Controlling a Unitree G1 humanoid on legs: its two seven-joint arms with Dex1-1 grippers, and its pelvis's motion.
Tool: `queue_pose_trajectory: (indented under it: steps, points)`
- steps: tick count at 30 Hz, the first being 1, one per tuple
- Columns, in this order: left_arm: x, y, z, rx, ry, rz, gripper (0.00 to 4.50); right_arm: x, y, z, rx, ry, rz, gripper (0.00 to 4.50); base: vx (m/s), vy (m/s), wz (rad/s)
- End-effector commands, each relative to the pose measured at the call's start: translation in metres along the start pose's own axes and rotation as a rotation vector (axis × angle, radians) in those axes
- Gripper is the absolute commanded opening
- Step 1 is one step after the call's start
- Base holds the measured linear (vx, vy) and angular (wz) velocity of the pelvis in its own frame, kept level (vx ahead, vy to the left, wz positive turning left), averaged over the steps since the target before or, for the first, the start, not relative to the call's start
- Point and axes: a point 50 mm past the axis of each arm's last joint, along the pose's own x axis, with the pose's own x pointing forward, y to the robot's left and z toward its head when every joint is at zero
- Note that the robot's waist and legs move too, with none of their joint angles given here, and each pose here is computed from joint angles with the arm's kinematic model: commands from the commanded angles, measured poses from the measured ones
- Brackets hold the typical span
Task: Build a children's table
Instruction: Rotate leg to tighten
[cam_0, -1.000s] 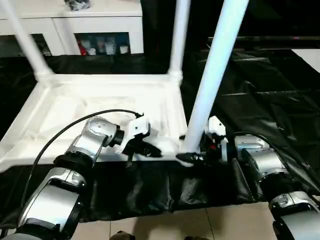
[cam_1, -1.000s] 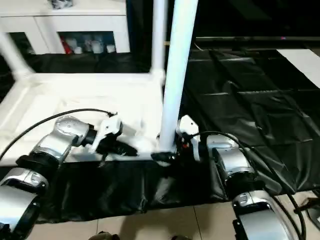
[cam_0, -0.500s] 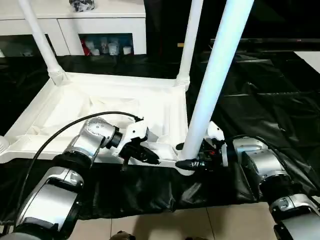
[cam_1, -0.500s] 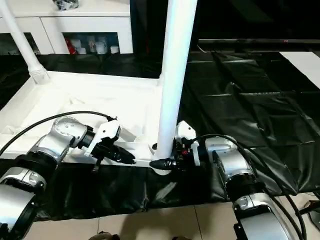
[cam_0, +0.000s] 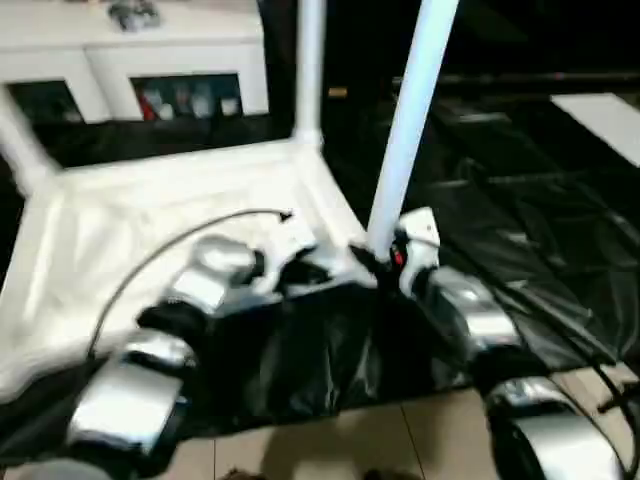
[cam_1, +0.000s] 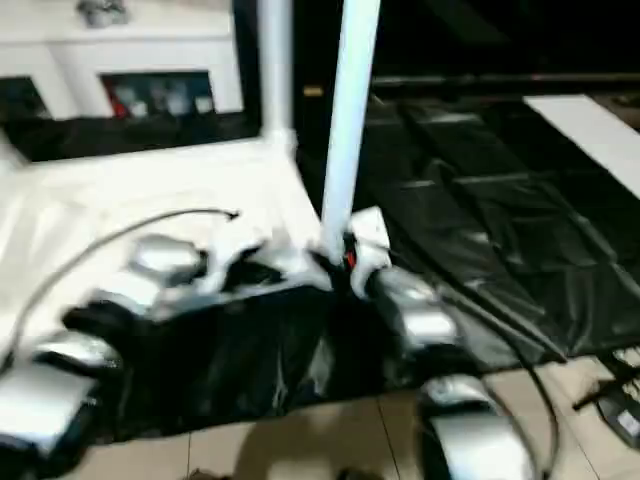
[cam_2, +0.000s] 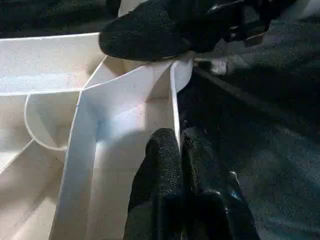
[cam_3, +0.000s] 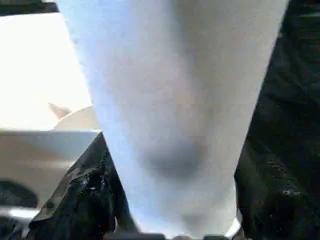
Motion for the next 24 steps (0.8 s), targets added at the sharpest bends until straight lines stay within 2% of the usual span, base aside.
queue_pose_trajectory:
  steps: [1,2,4,6,11,14,15,19,22,24]
  points:
    - [0.03,-0.023,0.037,0.087,-0.111,-0.118,0.0,0.012,0.039,-0.008,-0.074,0.05,0.143,2.67,0.0,0.0,0.0]
    - [0.031,-0.023,0.037,0.088,-0.111,-0.117,0.0,0.012,0.039,-0.008,-0.075,0.048,0.146,3.02,0.0,0.0,0.0]
    - [0.028,-0.022,0.036,0.103,-0.113,-0.117,0.0,0.01,0.035,-0.004,-0.071,0.021,0.17,3.37,0.0,0.0,0.0]
    - [0.022,-0.019,0.034,0.123,-0.113,-0.125,0.0,0.007,0.031,-0.002,-0.082,0.02,0.216,3.39,0.0,0.0,0.0]
    - [0.009,-0.014,0.027,0.16,-0.09,-0.16,0.0,-0.001,0.015,0.001,-0.101,0.03,0.289,4.02,0.0,0.0,0.0]
    - [0.003,-0.011,0.024,0.173,-0.079,-0.178,0.0,-0.007,0.008,0.002,-0.125,0.046,0.351,4.25,0.0,0.0,0.0]
    - [-0.001,-0.009,0.021,0.17,-0.074,-0.198,0.0,-0.012,0.004,0.003,-0.158,0.051,0.412,4.3,0.0,0.0,0.0]
    - [-0.01,-0.005,0.018,0.181,-0.062,-0.226,0.0,-0.024,0.006,0.005,-0.169,0.062,0.597,4.44,0.0,0.0,0.0]
    - [-0.017,-0.003,0.016,0.169,-0.061,-0.276,0.0,-0.037,0.006,0.006,-0.185,0.102,0.778,4.44,0.0,0.0,0.0]
    - [-0.019,-0.002,0.015,0.175,-0.053,-0.283,0.0,-0.039,0.006,0.005,-0.187,0.114,0.807,4.44,0.0,0.0,0.0]
